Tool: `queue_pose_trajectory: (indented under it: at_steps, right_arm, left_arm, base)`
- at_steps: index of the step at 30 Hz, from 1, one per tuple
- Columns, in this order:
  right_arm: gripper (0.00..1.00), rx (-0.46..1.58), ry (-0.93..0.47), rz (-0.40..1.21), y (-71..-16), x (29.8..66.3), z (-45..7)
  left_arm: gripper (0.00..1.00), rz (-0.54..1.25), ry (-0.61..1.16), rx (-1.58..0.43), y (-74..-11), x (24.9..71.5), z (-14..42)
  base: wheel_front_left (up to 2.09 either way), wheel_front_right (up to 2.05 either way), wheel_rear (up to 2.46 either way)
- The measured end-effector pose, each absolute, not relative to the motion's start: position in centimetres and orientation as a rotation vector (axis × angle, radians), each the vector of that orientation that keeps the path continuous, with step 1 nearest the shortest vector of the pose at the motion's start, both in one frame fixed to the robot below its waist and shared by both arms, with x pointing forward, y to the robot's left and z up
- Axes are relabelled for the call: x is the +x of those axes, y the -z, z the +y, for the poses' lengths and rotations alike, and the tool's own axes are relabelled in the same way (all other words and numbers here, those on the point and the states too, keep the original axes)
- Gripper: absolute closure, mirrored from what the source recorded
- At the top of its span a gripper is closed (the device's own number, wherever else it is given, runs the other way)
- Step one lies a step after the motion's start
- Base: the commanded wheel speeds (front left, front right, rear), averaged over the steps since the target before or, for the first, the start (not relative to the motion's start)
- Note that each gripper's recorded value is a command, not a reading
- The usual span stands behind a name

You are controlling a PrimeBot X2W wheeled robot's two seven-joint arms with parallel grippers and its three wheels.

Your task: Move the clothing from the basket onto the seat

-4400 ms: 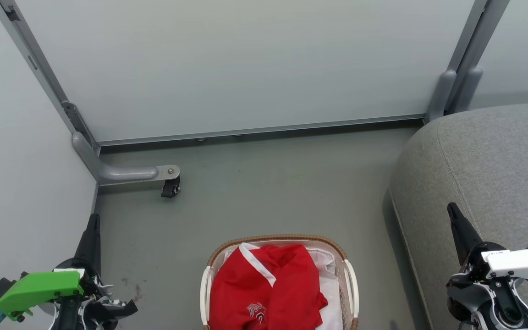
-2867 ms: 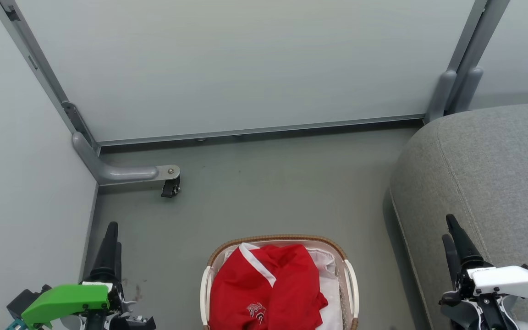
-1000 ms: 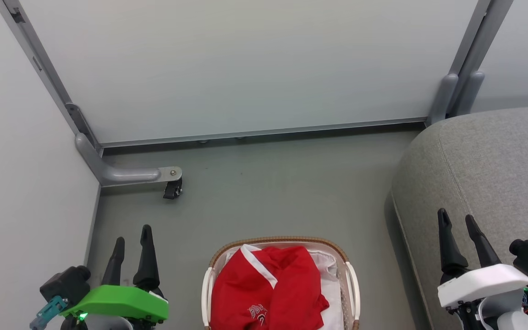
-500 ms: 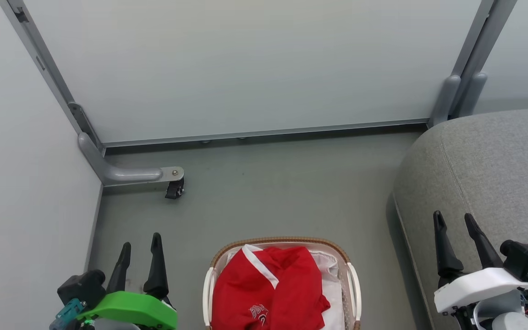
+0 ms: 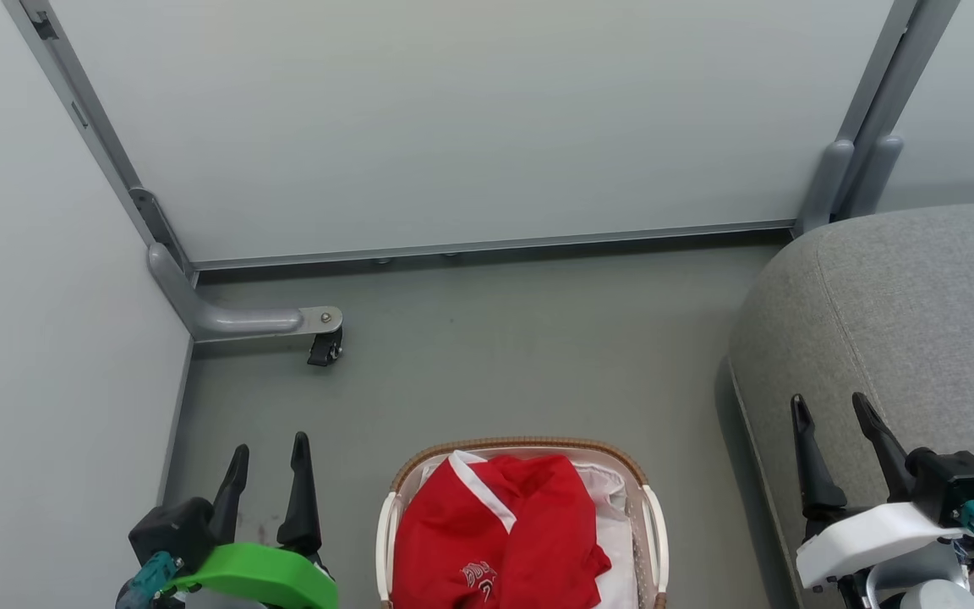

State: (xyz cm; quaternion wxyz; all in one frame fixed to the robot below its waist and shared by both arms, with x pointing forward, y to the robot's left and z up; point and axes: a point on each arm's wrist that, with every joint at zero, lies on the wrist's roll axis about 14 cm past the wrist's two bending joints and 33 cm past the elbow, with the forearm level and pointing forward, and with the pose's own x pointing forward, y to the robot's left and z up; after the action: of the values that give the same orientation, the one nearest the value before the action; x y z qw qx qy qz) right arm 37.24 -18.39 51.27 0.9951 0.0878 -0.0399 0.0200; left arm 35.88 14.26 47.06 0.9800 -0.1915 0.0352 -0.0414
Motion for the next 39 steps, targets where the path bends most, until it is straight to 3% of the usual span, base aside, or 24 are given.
queue_pose_trajectory:
  at_steps: [39]
  right_arm:
    - [0.0, 0.014, -0.073, -0.097, -51.2, 37.2, -17.9]
  left_arm:
    - [0.0, 0.083, 0.118, -0.24, -45.8, 35.2, 13.6]
  base:
    - [0.0, 0.0, 0.0]
